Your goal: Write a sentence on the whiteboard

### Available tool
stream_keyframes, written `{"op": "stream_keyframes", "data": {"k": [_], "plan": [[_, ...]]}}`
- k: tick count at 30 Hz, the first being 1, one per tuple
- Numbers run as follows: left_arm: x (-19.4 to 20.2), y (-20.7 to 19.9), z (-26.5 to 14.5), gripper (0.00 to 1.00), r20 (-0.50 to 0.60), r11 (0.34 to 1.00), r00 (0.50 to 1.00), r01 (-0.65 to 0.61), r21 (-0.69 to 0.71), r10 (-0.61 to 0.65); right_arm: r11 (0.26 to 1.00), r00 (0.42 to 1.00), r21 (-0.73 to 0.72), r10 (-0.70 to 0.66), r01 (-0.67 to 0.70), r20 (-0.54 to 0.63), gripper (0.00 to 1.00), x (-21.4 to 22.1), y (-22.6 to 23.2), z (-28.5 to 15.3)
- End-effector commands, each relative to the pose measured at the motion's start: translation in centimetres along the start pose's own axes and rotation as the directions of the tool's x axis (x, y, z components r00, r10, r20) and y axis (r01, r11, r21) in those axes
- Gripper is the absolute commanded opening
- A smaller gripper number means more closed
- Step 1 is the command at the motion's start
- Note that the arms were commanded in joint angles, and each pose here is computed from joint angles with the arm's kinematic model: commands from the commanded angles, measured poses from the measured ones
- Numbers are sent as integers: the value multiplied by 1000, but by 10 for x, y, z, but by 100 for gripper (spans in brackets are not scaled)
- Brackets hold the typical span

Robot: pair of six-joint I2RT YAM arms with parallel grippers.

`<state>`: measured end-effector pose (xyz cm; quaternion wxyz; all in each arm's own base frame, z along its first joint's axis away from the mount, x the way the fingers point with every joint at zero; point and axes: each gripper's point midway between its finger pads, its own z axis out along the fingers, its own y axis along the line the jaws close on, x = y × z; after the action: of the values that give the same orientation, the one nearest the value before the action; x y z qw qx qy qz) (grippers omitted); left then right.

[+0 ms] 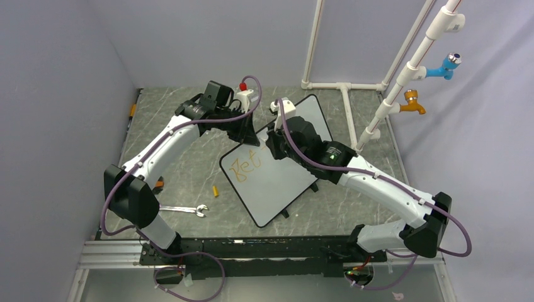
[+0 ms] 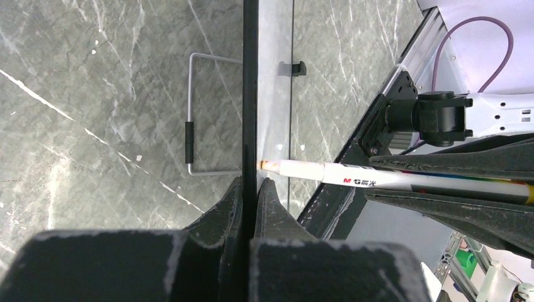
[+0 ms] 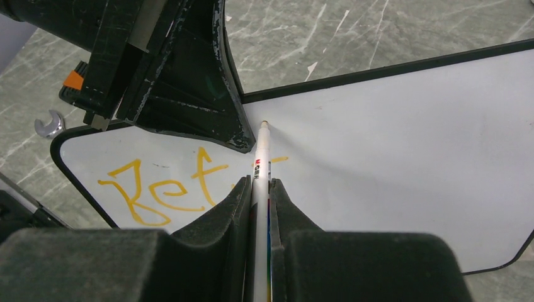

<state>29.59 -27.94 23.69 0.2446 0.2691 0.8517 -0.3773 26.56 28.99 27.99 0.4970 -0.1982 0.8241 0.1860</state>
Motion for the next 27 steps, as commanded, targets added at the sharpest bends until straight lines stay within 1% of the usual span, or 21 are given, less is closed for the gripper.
{"op": "stream_keyframes", "data": {"k": [1, 9, 17, 27], "plan": [[-12, 34, -11, 0, 31, 974, 991, -122, -191, 130, 1000, 999, -9, 10, -10, 53, 0, -18, 3, 1], [-13, 34, -12, 0, 33, 974, 991, -124, -192, 133, 1000, 999, -10, 28, -27, 20, 0, 1, -1, -2], [-13, 34, -12, 0, 36, 974, 991, -123, -192, 132, 999, 998, -27, 34, -35, -52, 0, 32, -2, -7], [-13, 34, -12, 0, 35, 973, 990, -124, -192, 134, 998, 993, -37, 38, -42, -111, 0, 57, -5, -11]]}}
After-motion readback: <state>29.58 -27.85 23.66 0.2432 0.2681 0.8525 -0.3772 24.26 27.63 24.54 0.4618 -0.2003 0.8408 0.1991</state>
